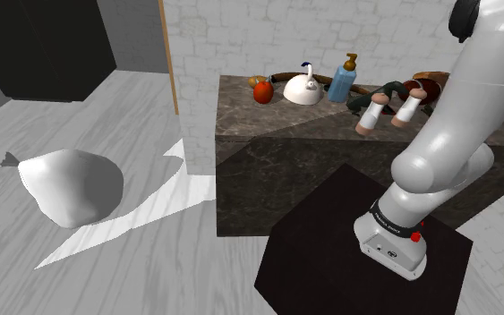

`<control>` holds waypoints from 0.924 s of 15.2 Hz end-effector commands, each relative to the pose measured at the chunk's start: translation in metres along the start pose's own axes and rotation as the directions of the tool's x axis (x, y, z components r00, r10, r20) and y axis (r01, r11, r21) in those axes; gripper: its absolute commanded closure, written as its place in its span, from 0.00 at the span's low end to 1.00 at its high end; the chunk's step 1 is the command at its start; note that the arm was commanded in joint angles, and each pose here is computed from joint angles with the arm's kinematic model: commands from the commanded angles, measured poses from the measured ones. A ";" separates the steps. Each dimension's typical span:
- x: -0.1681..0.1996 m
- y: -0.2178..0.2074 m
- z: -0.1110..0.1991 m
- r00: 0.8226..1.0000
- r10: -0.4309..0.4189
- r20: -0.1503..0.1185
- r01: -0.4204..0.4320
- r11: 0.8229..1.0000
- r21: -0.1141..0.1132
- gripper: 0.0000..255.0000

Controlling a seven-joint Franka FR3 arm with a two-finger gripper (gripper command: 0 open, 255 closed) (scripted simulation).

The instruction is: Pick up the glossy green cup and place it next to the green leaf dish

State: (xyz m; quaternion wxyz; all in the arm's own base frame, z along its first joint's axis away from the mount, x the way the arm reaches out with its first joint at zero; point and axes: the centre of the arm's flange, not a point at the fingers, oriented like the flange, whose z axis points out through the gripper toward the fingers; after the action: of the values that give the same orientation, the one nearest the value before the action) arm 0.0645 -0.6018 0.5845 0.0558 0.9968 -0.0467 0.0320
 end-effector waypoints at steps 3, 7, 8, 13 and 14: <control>-0.024 0.029 0.008 1.000 -0.004 -0.006 0.004 1.000 -0.001 1.00; -0.025 0.026 0.029 1.000 -0.004 -0.006 0.004 1.000 -0.001 1.00; -0.026 0.026 0.034 1.000 -0.004 -0.006 0.004 1.000 -0.001 1.00; -0.027 0.023 0.060 1.000 -0.004 -0.006 0.004 1.000 -0.001 1.00; -0.028 0.022 0.066 1.000 -0.004 -0.006 0.004 1.000 -0.001 1.00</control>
State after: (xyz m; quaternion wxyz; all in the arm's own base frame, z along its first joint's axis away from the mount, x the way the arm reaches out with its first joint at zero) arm 0.0392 -0.6296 0.5251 0.0560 0.9968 -0.0447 0.0345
